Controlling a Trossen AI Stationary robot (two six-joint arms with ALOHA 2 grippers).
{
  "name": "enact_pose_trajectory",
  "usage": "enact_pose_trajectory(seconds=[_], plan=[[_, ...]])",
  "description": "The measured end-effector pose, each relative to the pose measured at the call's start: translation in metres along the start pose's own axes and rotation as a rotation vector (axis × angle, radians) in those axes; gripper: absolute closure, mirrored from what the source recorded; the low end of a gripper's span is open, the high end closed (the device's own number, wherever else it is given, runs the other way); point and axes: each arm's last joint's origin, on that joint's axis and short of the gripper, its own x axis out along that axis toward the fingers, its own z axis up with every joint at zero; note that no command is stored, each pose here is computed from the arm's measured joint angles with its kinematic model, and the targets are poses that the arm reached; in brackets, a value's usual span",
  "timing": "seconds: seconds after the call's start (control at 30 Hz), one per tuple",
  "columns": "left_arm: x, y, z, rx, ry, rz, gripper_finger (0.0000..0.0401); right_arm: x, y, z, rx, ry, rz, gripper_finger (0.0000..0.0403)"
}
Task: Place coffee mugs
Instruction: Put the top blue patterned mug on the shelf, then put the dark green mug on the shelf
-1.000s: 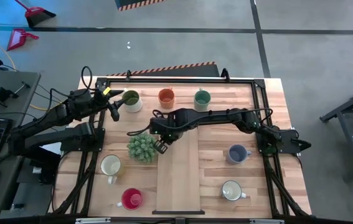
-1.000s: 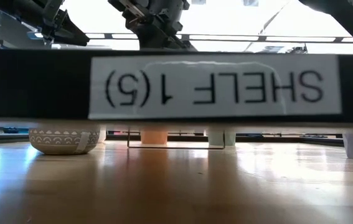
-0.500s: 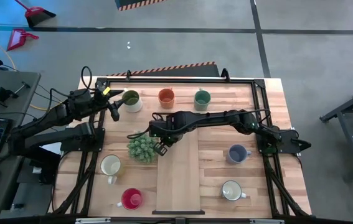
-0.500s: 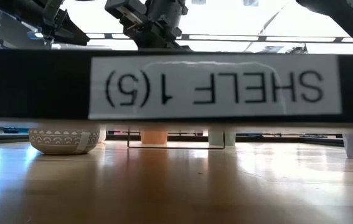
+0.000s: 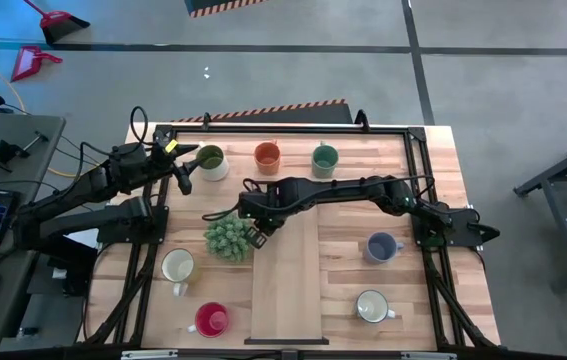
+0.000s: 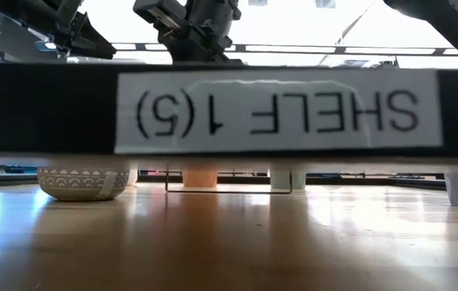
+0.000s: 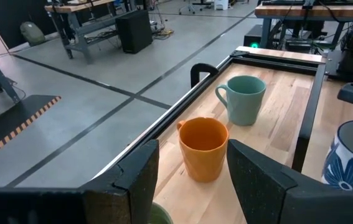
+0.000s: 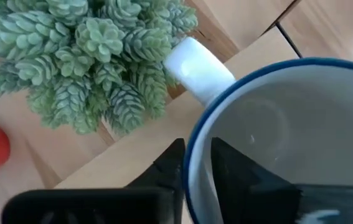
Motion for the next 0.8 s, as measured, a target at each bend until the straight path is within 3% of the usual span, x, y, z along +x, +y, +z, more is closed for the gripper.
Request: enact_pose_trajectory(seconds=[0.4,0.8], plan=[[0.000,0.000,0.000,0.000,0.001,0.000,0.0222,-0.009,0.002,0.004,0.014,-0.024,0.032,0.0310],[0.000,0.000,-0.001,0.001,0.007,0.000,0.0222,-0.017,0.000,0.004,0.026,-0.002,0.067,0.0308]])
